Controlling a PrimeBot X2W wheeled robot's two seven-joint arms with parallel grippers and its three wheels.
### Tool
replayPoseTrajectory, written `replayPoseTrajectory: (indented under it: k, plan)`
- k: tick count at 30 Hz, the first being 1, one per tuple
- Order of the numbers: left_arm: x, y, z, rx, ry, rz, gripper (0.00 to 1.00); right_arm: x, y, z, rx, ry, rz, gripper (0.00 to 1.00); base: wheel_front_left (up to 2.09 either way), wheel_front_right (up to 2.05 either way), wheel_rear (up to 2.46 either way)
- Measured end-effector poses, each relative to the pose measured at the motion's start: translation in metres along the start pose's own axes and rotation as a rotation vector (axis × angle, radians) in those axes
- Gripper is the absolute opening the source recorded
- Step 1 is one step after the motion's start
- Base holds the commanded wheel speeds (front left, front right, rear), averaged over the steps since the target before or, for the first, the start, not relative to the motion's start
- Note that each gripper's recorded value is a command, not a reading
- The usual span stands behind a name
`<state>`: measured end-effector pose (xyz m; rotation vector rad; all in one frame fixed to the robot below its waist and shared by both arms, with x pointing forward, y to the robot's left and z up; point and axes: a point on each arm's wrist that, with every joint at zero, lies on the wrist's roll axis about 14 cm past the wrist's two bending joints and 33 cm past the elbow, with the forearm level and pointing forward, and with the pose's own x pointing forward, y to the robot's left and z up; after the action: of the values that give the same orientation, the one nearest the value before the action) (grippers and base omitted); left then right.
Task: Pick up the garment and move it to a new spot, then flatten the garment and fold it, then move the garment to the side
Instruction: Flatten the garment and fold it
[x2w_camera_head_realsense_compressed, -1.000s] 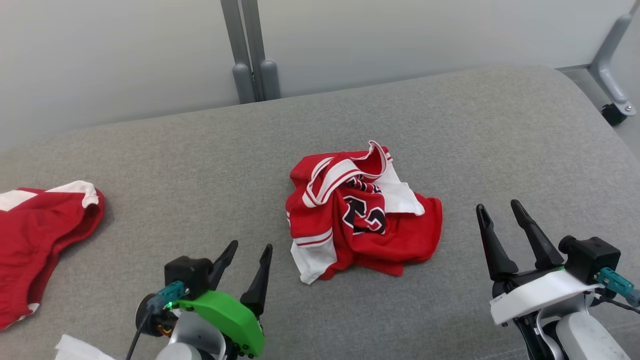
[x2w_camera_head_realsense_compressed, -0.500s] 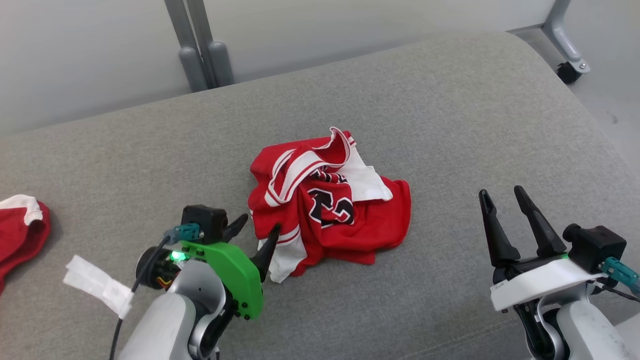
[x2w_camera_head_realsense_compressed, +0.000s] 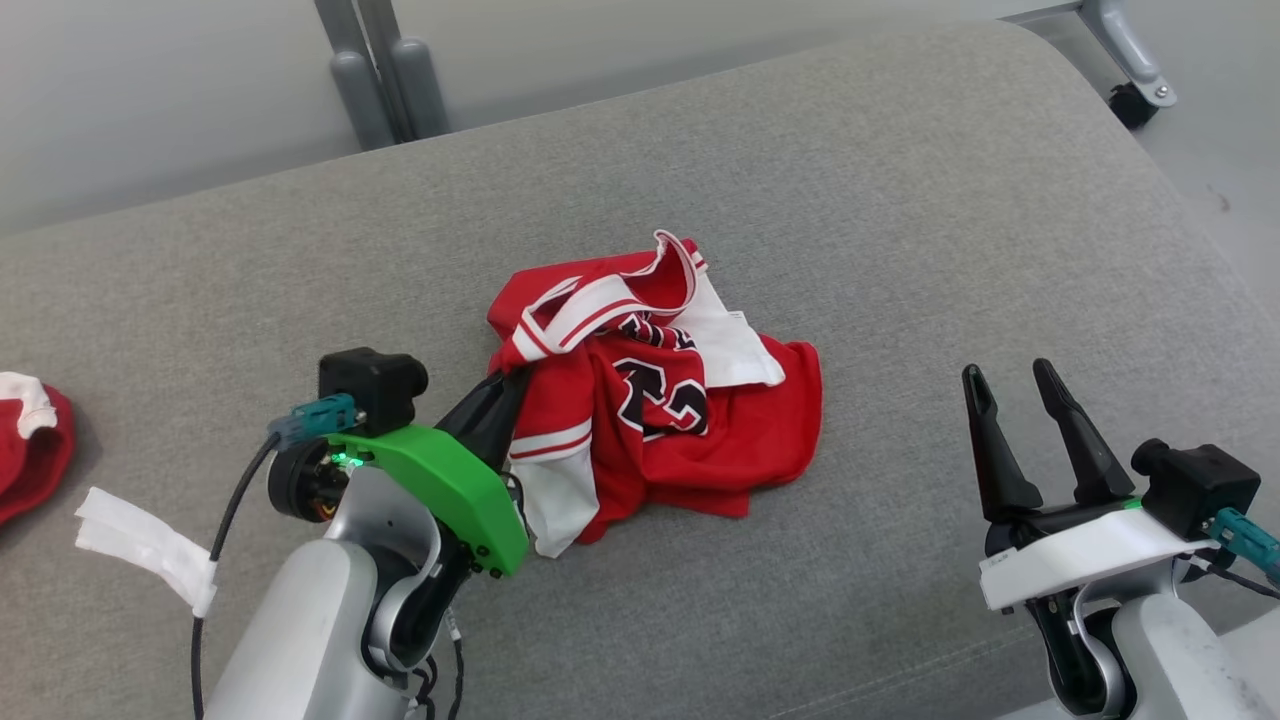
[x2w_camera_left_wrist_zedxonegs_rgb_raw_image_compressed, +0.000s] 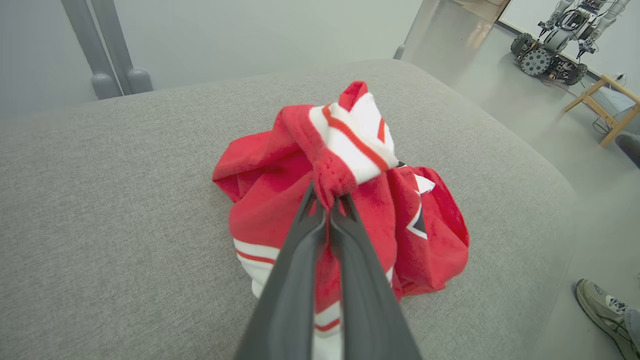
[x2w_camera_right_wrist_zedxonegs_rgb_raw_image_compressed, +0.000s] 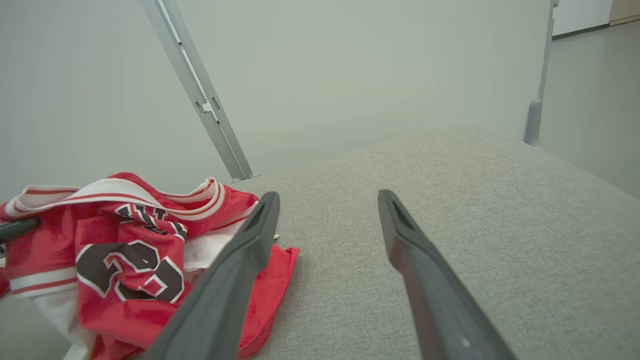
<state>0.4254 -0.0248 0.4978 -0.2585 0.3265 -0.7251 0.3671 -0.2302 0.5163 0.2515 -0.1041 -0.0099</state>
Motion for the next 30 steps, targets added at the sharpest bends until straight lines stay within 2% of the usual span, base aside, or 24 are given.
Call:
replayPoseTrajectory:
  k: [3, 9, 13, 15, 20, 21, 22, 30]
  plan:
    - [-0.008, 0.005, 0.018, -0.101, -0.086, 0.015, 0.00, 0.005, 0.007, -0.002, 0.004, 0.003, 0.025, 1.00, 0.00, 0.00, 0.00]
    - [-0.051, 0.073, 0.029, -0.220, -0.197, 0.255, 0.00, 0.015, 0.028, -0.007, 0.015, 0.011, 0.091, 1.00, 0.00, 0.00, 0.00]
    - [-0.097, 0.131, 0.008, -0.250, -0.198, 0.481, 0.00, 0.021, 0.040, -0.010, 0.023, 0.016, 0.127, 1.00, 0.00, 0.00, 0.00]
    - [-0.117, 0.150, -0.007, -0.282, -0.192, 0.565, 0.00, 0.023, 0.045, -0.011, 0.026, 0.019, 0.140, 1.00, 0.00, 0.00, 0.00]
    - [-0.142, 0.172, -0.028, -0.338, -0.211, 0.681, 0.00, 0.025, 0.048, -0.013, 0.020, 0.025, 0.157, 1.00, 0.00, 0.00, 0.00]
    - [-0.144, 0.173, -0.032, -0.342, -0.210, 0.689, 0.23, 0.025, 0.048, -0.013, 0.017, 0.027, 0.159, 1.00, 0.00, 0.00, 0.00]
    - [-0.144, 0.173, -0.035, -0.344, -0.213, 0.691, 1.00, 0.025, 0.048, -0.013, 0.015, 0.027, 0.161, 1.00, 0.00, 0.00, 0.00]
    - [-0.142, 0.158, -0.034, -0.224, -0.256, 0.659, 1.00, 0.024, 0.056, -0.013, 0.015, 0.030, 0.188, 1.00, 0.00, 0.00, 0.00]
